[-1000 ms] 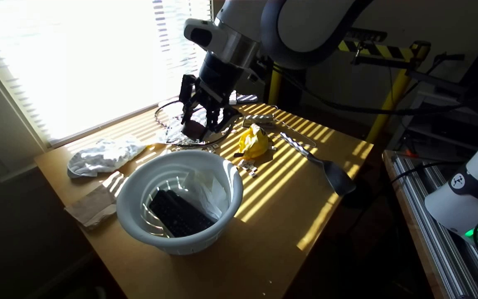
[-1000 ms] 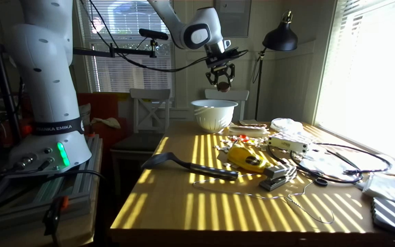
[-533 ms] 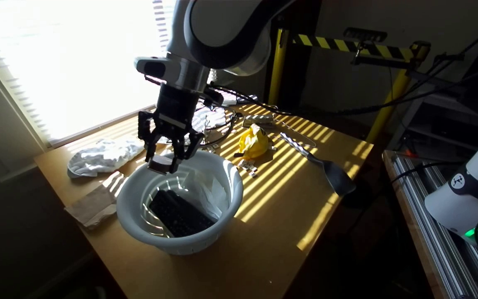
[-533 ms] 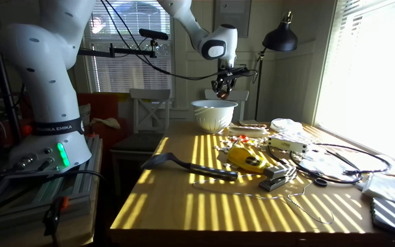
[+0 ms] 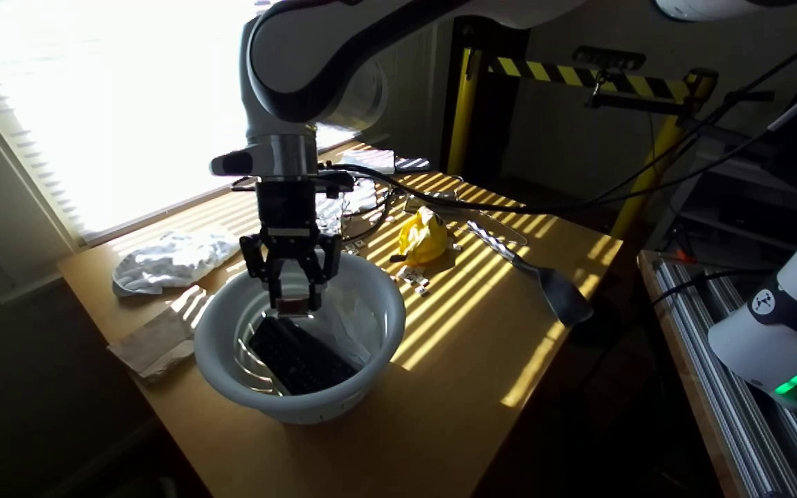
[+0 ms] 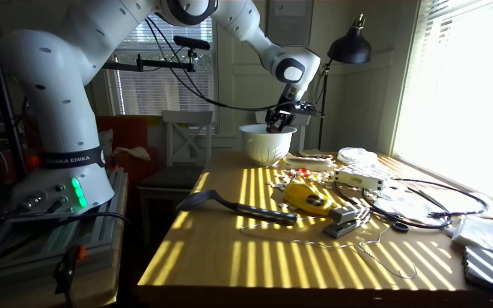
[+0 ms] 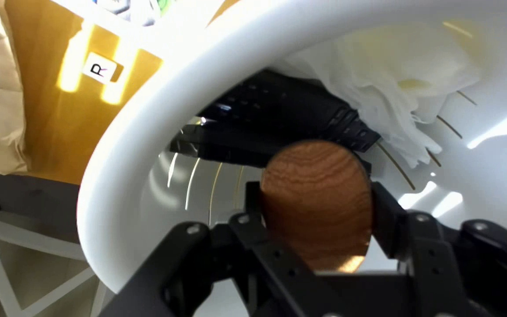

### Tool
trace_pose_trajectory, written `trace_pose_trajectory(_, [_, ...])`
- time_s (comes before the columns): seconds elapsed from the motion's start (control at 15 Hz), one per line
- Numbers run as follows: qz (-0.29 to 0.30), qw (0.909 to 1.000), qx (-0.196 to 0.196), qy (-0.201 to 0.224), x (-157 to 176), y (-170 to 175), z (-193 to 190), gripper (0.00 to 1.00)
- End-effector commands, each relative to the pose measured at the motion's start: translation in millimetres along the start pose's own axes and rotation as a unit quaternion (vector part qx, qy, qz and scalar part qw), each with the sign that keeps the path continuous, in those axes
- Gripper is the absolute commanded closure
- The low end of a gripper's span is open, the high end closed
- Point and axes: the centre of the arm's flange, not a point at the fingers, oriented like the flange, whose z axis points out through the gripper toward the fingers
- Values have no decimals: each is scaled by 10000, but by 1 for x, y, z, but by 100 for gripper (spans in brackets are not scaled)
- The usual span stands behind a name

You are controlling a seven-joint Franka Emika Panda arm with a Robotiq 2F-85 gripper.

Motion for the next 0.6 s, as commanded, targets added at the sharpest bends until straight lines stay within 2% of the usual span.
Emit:
trace_pose_trajectory(0.0, [17, 9983, 258, -531, 4, 37, 0, 65])
trace_pose_trajectory(0.07, [19, 9974, 291, -653, 3, 39, -1, 65])
trace_pose_trajectory(0.13, [43, 9965, 332, -764, 5, 39, -1, 45])
trace_pose_trajectory(0.2, [38, 9957, 373, -847, 5, 41, -1, 15])
trace_pose_trajectory(0.27, [42, 9948, 401, -933, 7, 41, -1, 13])
trace_pose_trajectory(0.4, [15, 9939, 425, -1015, 10, 41, -6, 0])
trace_pose_trajectory(0.53, [-48, 9936, 344, -1072, 17, 38, -20, 0])
